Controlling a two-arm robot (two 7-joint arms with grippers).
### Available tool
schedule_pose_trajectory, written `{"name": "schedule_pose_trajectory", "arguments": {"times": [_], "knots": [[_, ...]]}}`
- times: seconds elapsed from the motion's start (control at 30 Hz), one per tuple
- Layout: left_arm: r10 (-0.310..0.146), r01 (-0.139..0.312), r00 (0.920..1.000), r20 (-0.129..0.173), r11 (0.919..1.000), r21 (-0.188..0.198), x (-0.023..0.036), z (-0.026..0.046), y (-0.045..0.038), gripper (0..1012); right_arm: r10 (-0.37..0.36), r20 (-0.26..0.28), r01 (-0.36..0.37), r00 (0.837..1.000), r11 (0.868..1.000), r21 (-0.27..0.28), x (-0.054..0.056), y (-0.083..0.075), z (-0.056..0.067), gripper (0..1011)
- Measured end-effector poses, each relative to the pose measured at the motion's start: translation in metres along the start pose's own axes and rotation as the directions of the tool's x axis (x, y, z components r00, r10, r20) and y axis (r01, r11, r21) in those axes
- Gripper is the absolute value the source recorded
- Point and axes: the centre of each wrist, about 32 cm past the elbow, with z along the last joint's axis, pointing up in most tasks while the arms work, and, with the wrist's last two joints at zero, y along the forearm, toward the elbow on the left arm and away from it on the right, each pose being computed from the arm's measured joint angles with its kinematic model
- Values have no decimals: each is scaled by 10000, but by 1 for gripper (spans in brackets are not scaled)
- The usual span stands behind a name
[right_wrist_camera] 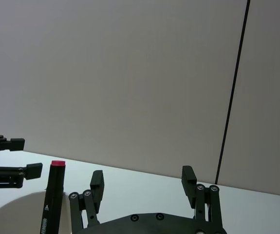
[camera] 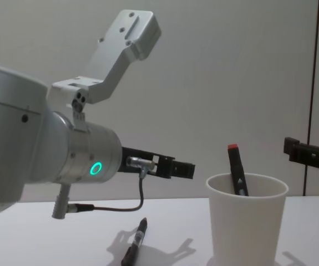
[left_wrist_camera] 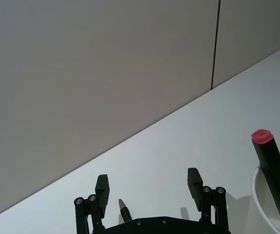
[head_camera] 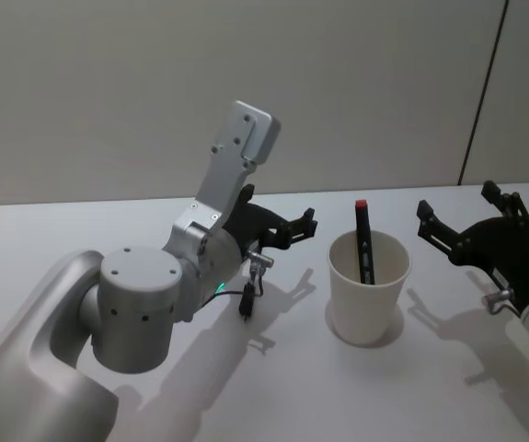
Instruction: Place the pen into the pen holder.
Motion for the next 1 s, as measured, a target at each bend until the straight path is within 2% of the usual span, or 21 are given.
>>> {"name": "schedule_pose_trajectory", "arguments": {"times": [0.17, 0.33, 0.47, 0.7, 0.83, 1.0], "knots": [[94, -95, 9999, 33, 9999, 72, -12, 10, -11, 1001, 1, 0, -1, 10000, 10000, 0, 0, 0, 0, 1002], [303, -303, 9995, 48, 9995, 2, -21, -25, -11, 1001, 1, 0, -1, 10000, 10000, 1, 0, 0, 0, 1001], [609, -609, 9981, -10, 9981, -9, -33, -87, -5, 1001, 0, 1, 0, 10000, 10000, 0, 0, 0, 0, 1001], [1172, -1166, 9925, -341, 9930, 176, -29, -257, 26, 1001, 1, 0, -1, 10000, 10000, 0, 0, 0, 0, 1001], [1316, -1300, 9896, -579, 9910, 313, -22, -338, 48, 1001, 1, 0, -1, 10000, 10000, 0, 0, 0, 0, 1001], [1325, -1293, 9883, -763, 9906, 454, -20, -402, 66, 1001, 0, 0, 0, 10000, 10000, 0, 0, 0, 0, 1001]]}}
